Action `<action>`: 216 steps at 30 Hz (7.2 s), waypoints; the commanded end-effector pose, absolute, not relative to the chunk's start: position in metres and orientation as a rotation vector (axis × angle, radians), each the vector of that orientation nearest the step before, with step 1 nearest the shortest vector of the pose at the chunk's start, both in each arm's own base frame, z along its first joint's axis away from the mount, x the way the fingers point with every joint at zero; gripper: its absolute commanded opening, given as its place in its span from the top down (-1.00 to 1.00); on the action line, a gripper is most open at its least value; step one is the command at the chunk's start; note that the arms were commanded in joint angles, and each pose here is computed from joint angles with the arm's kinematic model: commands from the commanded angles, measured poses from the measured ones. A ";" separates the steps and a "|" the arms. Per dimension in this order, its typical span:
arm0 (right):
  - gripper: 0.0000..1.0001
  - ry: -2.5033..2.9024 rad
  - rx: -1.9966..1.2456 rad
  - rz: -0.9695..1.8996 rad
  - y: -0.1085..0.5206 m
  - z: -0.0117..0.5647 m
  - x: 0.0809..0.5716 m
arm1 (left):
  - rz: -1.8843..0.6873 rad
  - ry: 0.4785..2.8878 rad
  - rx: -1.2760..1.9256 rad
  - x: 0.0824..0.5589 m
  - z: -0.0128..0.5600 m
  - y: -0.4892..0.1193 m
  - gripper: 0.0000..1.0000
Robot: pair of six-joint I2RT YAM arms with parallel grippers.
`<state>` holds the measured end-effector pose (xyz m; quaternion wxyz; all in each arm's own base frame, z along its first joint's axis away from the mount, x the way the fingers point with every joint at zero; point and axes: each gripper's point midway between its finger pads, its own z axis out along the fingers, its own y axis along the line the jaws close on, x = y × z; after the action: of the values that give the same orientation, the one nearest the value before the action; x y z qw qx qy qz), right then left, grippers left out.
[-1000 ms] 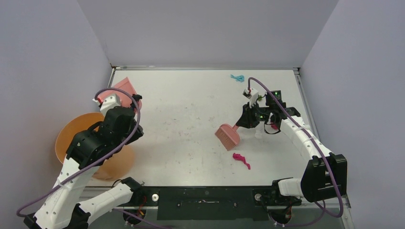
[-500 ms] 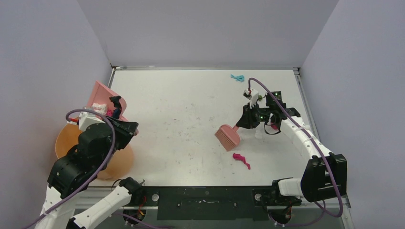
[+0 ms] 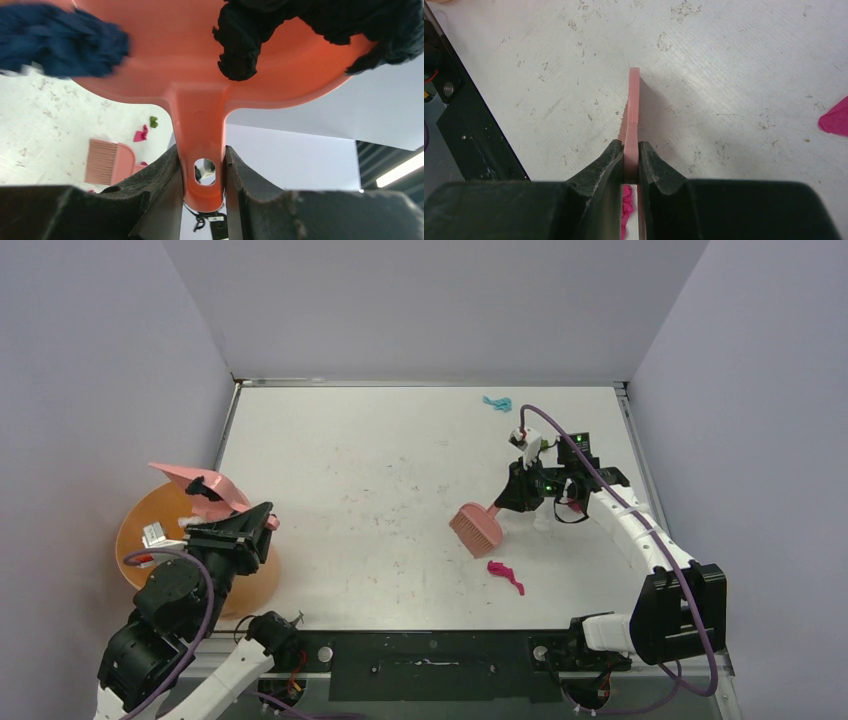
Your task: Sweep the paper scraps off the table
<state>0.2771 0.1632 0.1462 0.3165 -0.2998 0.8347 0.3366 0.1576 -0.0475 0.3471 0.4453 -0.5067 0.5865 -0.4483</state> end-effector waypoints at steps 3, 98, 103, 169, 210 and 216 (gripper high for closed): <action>0.89 2.195 -0.815 0.895 0.161 0.142 0.268 | -1.340 1.216 -1.358 0.158 0.379 -0.041 1.00; 0.89 2.177 -0.788 0.889 0.155 0.146 0.265 | -1.630 0.932 -1.299 0.155 0.425 -0.028 1.00; 0.89 2.152 -0.780 0.904 0.155 0.150 0.264 | -1.468 1.079 -1.151 0.161 0.449 -0.044 1.00; 0.89 2.287 -0.831 0.595 0.052 0.223 0.221 | -0.012 2.561 1.081 0.044 0.033 -0.318 0.10; 0.89 2.150 -0.647 -0.089 0.000 0.288 0.342 | -0.191 2.575 1.247 -0.010 0.114 -0.297 1.00; 0.89 2.185 -0.607 -0.333 -0.050 0.280 0.381 | -0.082 2.590 1.307 -0.003 0.097 -0.318 1.00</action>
<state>0.3445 -0.0042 0.2723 0.4004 -0.2820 0.8715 -0.0268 -0.0077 -0.3105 0.0989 0.1340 0.4304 0.8912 -0.0507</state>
